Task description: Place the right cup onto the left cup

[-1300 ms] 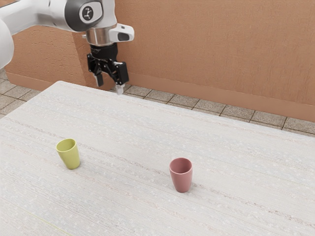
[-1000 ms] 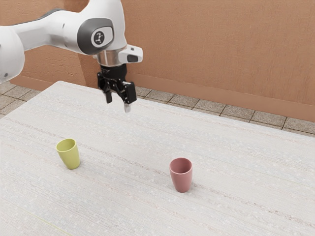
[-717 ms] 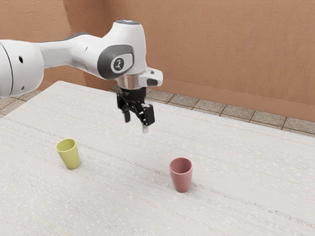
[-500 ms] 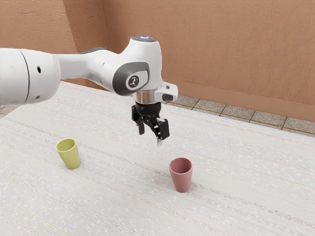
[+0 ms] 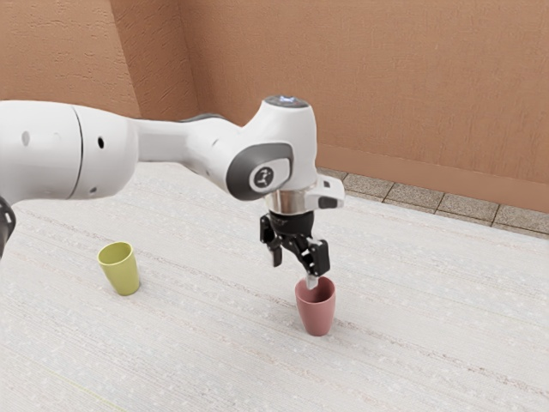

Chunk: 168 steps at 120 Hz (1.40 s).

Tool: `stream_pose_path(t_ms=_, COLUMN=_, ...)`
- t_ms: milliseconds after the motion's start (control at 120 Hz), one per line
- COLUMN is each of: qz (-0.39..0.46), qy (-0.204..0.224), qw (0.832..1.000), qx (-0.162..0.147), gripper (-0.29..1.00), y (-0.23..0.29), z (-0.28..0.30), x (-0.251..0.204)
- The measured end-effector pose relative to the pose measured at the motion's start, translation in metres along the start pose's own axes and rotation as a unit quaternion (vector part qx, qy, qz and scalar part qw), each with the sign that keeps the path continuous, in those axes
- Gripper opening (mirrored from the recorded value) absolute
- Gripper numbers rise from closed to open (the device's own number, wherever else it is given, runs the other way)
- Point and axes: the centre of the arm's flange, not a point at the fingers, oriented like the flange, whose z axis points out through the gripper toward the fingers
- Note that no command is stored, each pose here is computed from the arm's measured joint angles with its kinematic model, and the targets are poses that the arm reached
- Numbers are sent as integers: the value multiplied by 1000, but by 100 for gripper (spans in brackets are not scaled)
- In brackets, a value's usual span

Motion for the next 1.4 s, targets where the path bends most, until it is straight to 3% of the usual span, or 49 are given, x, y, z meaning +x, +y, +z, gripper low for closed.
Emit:
stream_pose_path(t_ms=217, qz=-11, qy=-2, qw=1000, qx=-2, gripper=70, y=8, z=15, x=-1)
stream_pose_path(t_ms=533, qz=-31, qy=35, qw=999, qx=-3, gripper=70, y=0, z=22, x=13)
stream_pose_path(t_ms=1183, qz=-69, qy=13, qw=997, qx=-9, gripper=70, y=-32, z=75, x=30)
stream_pose_path(t_ms=1400, qz=-70, qy=12, qw=997, qx=-9, gripper=49, y=-32, z=83, x=32)
